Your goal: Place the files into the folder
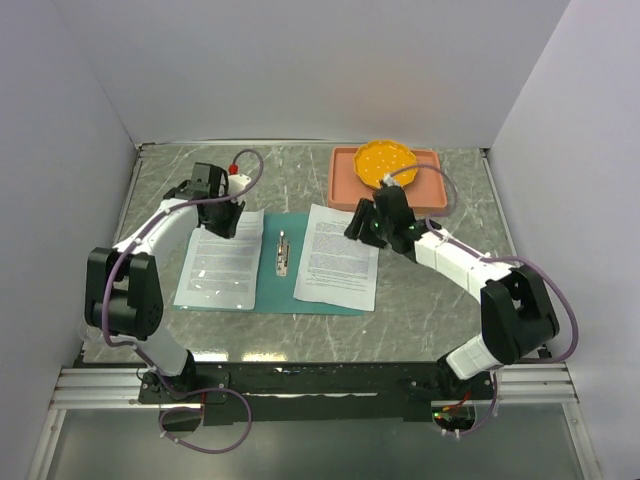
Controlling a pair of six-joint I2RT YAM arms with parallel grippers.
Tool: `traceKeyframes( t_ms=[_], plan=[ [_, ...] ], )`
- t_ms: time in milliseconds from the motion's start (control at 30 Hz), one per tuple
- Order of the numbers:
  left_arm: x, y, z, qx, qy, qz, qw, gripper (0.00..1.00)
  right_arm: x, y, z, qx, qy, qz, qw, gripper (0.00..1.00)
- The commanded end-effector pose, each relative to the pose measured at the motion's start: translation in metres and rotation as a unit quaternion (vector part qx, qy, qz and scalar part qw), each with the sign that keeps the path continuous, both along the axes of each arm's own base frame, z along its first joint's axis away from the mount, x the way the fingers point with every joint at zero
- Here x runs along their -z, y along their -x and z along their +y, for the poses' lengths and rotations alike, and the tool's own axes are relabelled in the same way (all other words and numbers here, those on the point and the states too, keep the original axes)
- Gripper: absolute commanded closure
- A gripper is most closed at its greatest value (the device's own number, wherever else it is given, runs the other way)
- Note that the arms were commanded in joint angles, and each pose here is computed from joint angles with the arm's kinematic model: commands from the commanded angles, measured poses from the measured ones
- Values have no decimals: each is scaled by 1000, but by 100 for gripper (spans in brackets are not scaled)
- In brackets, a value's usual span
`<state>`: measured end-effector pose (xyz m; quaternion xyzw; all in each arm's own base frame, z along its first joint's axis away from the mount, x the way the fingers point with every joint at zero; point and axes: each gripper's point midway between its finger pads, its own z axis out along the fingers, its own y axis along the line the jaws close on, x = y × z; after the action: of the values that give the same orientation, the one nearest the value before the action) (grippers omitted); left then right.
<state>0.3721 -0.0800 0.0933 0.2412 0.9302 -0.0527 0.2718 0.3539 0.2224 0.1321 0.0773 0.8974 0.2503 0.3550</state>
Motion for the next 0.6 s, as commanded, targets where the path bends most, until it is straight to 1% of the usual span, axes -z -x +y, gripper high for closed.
traceKeyframes(
  t_ms=[0,33,67,100,167,233,333,367,400,467,500,567],
  plan=[
    [-27,-2,-23,10,59,1,998,72,60,51,-60,67,93,123,986,11],
    [-30,-3,-33,15,74,5,997,72,62,54,-63,71,86,125,986,8],
    [-29,-2,-38,18,83,13,996,72,59,50,-61,75,66,111,989,3],
    [-23,-5,-44,20,88,23,996,72,60,58,-66,79,53,108,990,1],
    [-18,-4,-56,25,101,33,994,72,56,56,-70,87,36,92,991,1],
    [-12,-9,-68,32,107,34,993,72,58,60,-73,82,31,104,991,1],
    [-5,-17,-84,44,109,31,993,72,69,63,-79,74,63,138,986,1],
    [-3,-18,-88,46,109,31,992,72,72,64,-79,70,67,143,985,2],
    [1,-23,-90,45,104,29,993,72,77,64,-78,68,66,147,985,10],
    [4,-24,-99,53,99,25,993,73,79,65,-73,64,52,149,985,19],
    [8,-26,-100,55,95,28,994,73,83,66,-71,62,49,154,985,25],
    [13,-26,-104,59,92,31,994,73,87,66,-69,61,43,160,984,29]
  ],
)
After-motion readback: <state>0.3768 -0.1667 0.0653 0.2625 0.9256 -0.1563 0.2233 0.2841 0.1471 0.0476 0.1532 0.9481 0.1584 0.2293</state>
